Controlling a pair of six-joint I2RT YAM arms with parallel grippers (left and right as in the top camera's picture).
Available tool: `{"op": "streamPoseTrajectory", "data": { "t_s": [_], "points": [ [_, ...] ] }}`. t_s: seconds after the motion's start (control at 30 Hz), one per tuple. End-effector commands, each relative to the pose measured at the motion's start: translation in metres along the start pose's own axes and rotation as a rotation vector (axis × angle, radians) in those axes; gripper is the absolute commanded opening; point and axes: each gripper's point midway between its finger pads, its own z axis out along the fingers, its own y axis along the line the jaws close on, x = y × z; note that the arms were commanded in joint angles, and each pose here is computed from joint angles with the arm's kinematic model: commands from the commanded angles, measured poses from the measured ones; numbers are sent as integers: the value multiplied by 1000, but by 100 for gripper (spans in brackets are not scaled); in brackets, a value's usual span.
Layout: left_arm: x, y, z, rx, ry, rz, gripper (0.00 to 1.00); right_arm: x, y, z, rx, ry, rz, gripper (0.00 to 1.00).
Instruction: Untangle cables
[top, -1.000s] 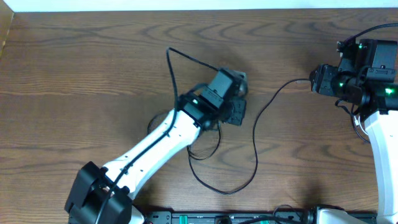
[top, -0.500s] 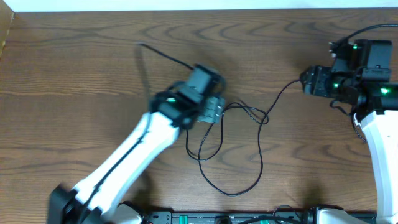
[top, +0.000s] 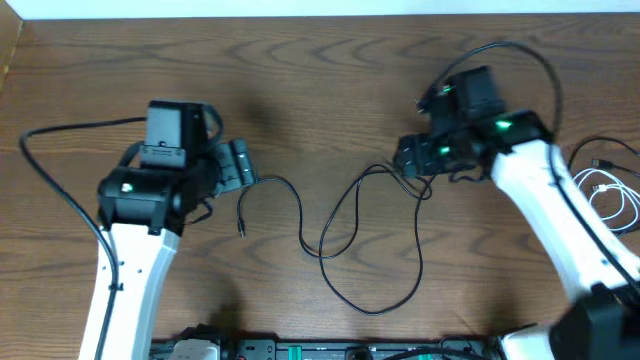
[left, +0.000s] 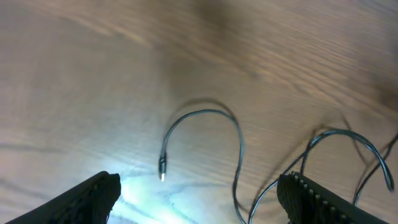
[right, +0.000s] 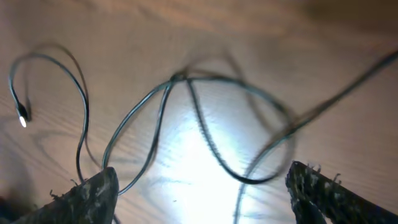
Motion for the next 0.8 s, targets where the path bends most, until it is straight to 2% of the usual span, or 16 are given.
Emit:
{"op": "streamPoseTrajectory", "data": {
  "t_s": [0.0,0.1,0.17,0.3,0.43,0.63,0.77],
  "points": [
    [-4,12,0,-7,10,-54,86,17,31,31,-32,100,127,83],
    [-5,15,1,-14,9,-66,86,36,50,57,50,152,251,85],
    [-5,15,1,-14,9,-66,86,47,58,70,139,144,290,91],
    [-4,16,1,-16,13,-66,86,60,78,88,176,140,307,99],
    [-1,17,1,-20,26,-67,86,67,94,111,178,131,348,99],
    [-1,17,1,-20,27,-67,86,85,83,139,287,144,488,99],
    [-1,17,1,-20,27,-67,86,90,84,152,299,154,493,98]
  ]
}}
